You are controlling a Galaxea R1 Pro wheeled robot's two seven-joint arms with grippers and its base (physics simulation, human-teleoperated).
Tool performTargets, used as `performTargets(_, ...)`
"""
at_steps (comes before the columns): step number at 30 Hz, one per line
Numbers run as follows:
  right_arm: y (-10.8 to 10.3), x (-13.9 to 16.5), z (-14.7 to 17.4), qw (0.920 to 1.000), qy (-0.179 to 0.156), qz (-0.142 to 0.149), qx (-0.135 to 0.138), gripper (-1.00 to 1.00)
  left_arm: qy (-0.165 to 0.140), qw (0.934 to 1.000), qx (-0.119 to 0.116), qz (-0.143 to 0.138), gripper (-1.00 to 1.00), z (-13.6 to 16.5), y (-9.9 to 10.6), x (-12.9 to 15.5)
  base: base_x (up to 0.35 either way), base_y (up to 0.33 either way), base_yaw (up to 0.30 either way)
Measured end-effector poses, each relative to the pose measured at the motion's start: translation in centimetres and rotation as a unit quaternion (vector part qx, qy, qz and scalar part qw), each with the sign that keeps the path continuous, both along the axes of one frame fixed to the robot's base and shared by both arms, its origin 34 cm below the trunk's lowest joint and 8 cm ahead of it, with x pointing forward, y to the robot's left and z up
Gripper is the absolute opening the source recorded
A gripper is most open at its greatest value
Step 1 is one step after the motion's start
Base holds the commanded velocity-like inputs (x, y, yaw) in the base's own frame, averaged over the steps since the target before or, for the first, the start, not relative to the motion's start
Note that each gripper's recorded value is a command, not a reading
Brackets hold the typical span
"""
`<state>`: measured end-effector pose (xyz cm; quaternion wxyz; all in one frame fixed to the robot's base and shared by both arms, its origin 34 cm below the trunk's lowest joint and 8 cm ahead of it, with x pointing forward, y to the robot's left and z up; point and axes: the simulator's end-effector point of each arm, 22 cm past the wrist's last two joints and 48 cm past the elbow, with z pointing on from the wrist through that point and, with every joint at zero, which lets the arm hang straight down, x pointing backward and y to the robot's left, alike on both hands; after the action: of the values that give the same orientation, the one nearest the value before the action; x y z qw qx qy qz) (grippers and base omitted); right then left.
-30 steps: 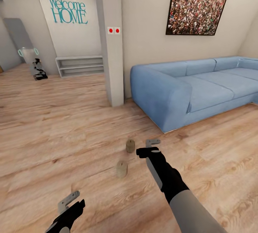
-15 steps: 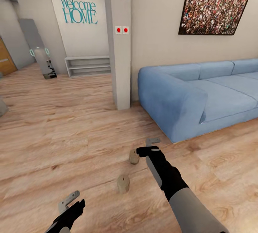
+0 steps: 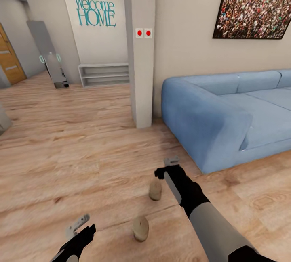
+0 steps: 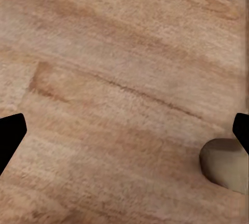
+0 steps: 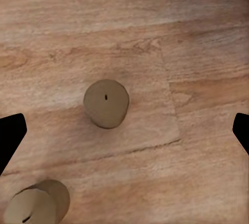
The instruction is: Place each of the two pumpkins and all three candles from the living room inside a cabinet in the living room (use any cabinet), then make sure every cabinet is closed, and position the cauldron so it is next to a table in the living room.
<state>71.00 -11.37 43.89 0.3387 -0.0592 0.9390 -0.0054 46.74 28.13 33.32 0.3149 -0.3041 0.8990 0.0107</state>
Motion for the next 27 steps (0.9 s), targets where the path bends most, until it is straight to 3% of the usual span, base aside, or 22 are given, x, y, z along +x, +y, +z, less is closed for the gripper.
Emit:
performTargets(4, 0.0, -0.4, -1.1, 0.9997, 0.026, -0.001, 0.003, 1.00, 0.000, 1.0000, 0.000, 0.000, 1.00, 0.0, 0.0, 0.0, 0.330, 0.066, 0.001)
performTargets(9, -0.1, -0.7, -1.7, 0.9993, 0.036, -0.001, 0.002, 1.00, -0.002, 1.0000, 0.001, 0.001, 1.00, 0.2, 0.1, 0.1, 0.226, 0.101, 0.015)
performTargets(15, -0.1, -0.6, -1.4, 0.9993, 0.037, -0.001, 0.001, 1.00, -0.028, 0.9996, -0.007, -0.001, 1.00, 2.6, -0.7, 1.7, 0.041, 0.020, 0.200)
performTargets(21, -0.1, -0.4, -1.1, 0.9994, 0.035, -0.001, 0.001, 1.00, -0.022, 0.9994, -0.010, -0.024, 1.00, 3.5, -1.4, 2.9, 0.005, 0.002, 0.273)
performTargets(27, -0.2, -0.4, -1.3, 0.9993, 0.037, -0.004, 0.001, 1.00, -0.044, 0.9988, -0.014, -0.016, 1.00, 6.2, -1.9, 4.2, 0.001, 0.000, 0.188)
